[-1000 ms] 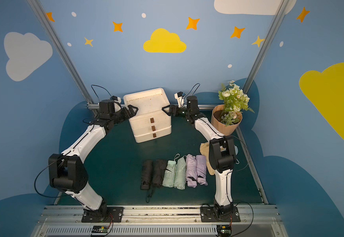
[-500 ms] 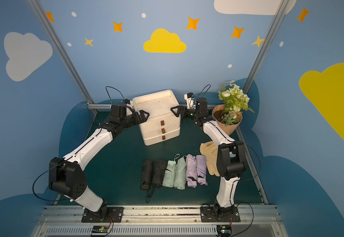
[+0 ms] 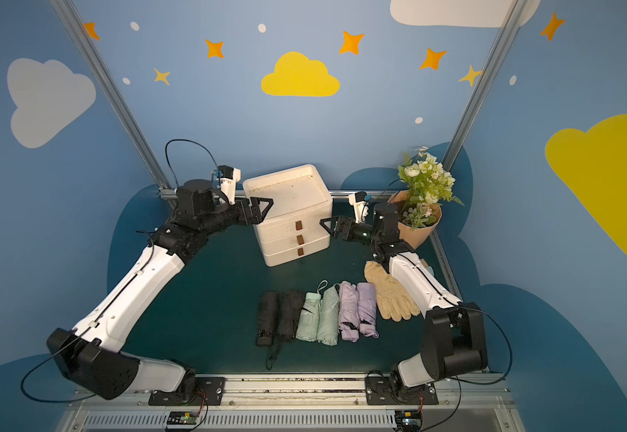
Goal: Place the umbrella in the drawer by color
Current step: Move the storage box to the center of the board, then open the drawer in the storage box.
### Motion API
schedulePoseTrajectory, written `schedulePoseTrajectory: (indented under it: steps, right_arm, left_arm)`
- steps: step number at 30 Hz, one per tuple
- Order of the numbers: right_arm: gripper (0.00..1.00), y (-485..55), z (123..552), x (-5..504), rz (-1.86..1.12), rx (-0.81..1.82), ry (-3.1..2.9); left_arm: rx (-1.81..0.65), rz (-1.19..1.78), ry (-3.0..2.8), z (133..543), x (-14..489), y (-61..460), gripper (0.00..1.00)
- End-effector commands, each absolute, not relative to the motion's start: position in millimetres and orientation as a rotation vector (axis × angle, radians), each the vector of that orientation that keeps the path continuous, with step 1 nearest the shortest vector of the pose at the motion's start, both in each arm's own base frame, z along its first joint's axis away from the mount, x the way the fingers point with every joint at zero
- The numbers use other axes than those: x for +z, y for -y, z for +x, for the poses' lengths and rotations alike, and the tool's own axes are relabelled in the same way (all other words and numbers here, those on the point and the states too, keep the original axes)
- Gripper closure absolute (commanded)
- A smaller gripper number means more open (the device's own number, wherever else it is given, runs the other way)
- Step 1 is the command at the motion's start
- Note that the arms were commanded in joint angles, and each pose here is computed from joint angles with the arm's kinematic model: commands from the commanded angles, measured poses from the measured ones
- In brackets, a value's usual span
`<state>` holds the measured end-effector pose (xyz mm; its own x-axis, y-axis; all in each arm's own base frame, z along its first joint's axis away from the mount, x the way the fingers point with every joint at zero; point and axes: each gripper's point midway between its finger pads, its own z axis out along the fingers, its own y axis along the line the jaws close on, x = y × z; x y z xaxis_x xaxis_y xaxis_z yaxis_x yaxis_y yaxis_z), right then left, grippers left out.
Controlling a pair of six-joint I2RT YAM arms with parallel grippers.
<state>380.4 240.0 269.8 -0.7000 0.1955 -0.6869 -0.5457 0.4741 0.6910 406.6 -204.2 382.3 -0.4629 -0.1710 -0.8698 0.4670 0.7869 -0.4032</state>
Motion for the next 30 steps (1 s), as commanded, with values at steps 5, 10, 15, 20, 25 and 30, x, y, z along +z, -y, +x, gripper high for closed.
schedulePoseTrajectory:
  steps: [5,10,15,20,25,30]
  right_arm:
    - [0.03,-289.4,374.6,273.3,-0.220,1.528,-1.862]
    - [0.04,-309.6,393.6,261.0,-0.186,1.578,-1.850]
    - [0.05,-320.8,405.2,254.3,-0.175,1.603,-1.840]
    - [0.06,-326.6,411.9,246.6,-0.169,1.615,-1.836]
    - [0.07,-331.1,418.7,240.8,-0.142,1.651,-1.812]
    - [0.09,-334.9,422.0,231.7,-0.124,1.654,-1.829]
  left_arm:
    - [-0.905,0.432,-1.990,435.6,364.8,250.1,0.03]
    - [-0.937,0.461,-2.064,462.9,339.4,266.1,0.06]
    - [-0.934,0.453,-2.110,476.5,319.4,271.1,0.06]
    - [-0.929,0.447,-2.155,479.8,303.4,271.5,0.05]
    - [-0.918,0.425,-2.186,482.4,293.8,268.8,0.05]
    - [-0.912,0.405,-2.197,482.0,291.8,265.7,0.04]
